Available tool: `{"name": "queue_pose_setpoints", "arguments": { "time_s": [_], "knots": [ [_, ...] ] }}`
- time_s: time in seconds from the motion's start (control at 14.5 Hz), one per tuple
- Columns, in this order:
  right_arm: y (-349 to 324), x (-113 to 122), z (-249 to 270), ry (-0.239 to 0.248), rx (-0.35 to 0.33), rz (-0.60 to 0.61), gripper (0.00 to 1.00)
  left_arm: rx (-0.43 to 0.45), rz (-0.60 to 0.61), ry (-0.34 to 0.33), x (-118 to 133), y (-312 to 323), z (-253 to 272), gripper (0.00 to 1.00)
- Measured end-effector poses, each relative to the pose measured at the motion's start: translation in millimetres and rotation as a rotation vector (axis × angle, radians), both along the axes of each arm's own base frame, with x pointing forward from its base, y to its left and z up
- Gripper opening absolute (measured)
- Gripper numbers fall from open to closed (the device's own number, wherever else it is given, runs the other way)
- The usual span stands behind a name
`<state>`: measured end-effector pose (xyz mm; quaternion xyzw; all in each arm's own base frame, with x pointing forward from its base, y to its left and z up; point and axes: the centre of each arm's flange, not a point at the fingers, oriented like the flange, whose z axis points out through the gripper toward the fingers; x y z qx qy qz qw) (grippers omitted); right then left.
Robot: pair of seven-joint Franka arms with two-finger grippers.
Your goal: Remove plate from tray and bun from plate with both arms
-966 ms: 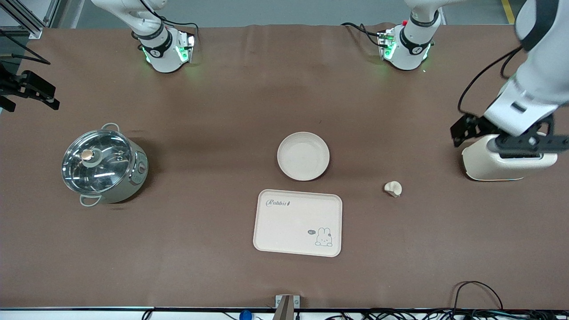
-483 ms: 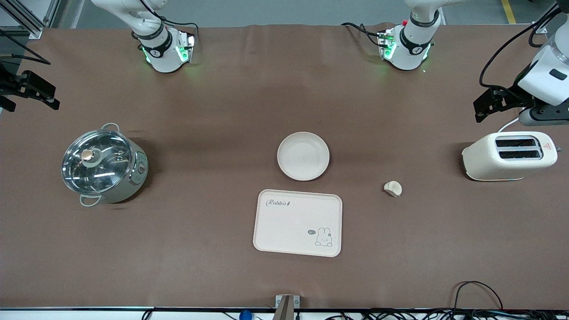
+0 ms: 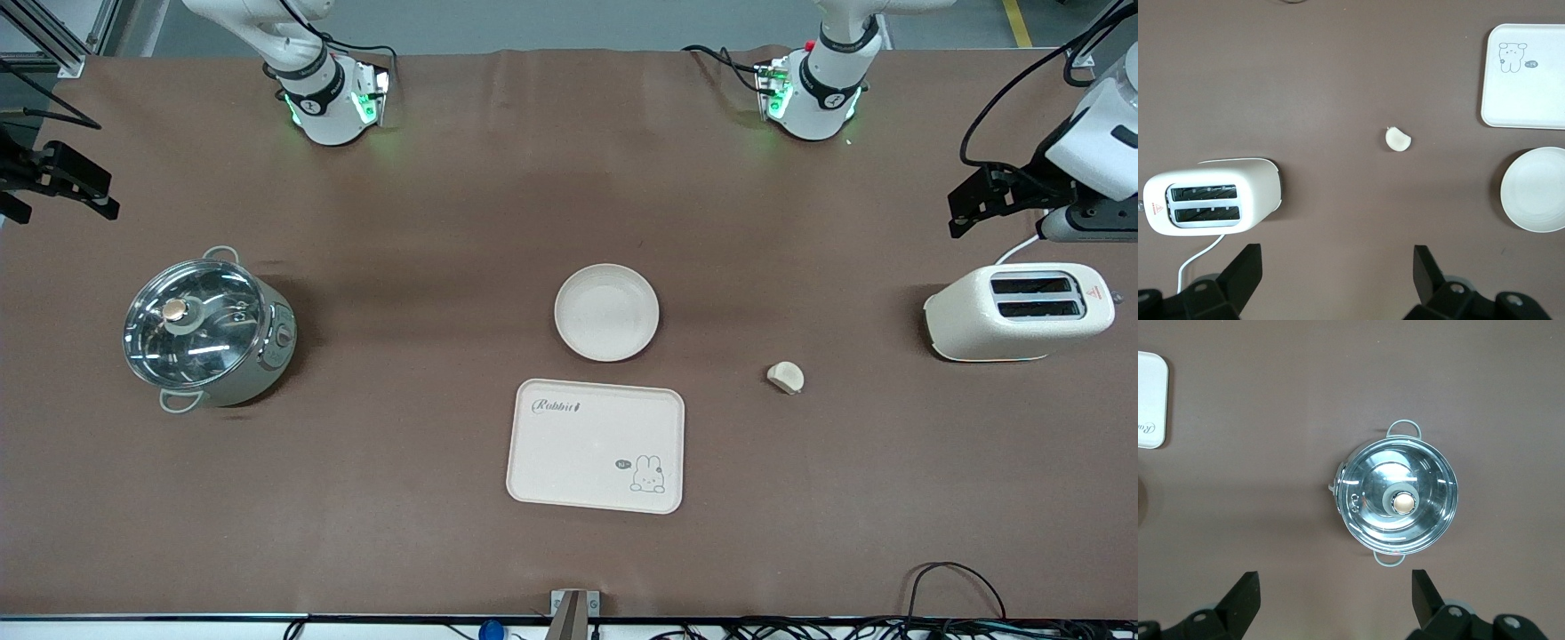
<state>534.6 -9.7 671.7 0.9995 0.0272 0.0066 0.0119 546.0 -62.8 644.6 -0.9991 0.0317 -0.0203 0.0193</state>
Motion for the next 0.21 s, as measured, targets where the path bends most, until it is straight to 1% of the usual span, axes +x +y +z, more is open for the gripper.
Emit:
{"name": "queue_pose_setpoints", "arguments": {
  "time_s": [0.21],
  "knots": [
    [0.0,0.0,0.0,0.0,0.0,0.0,1.0,-0.002,0.002,-0.013,1.1,1.7,5.0,1.0]
  ]
}}
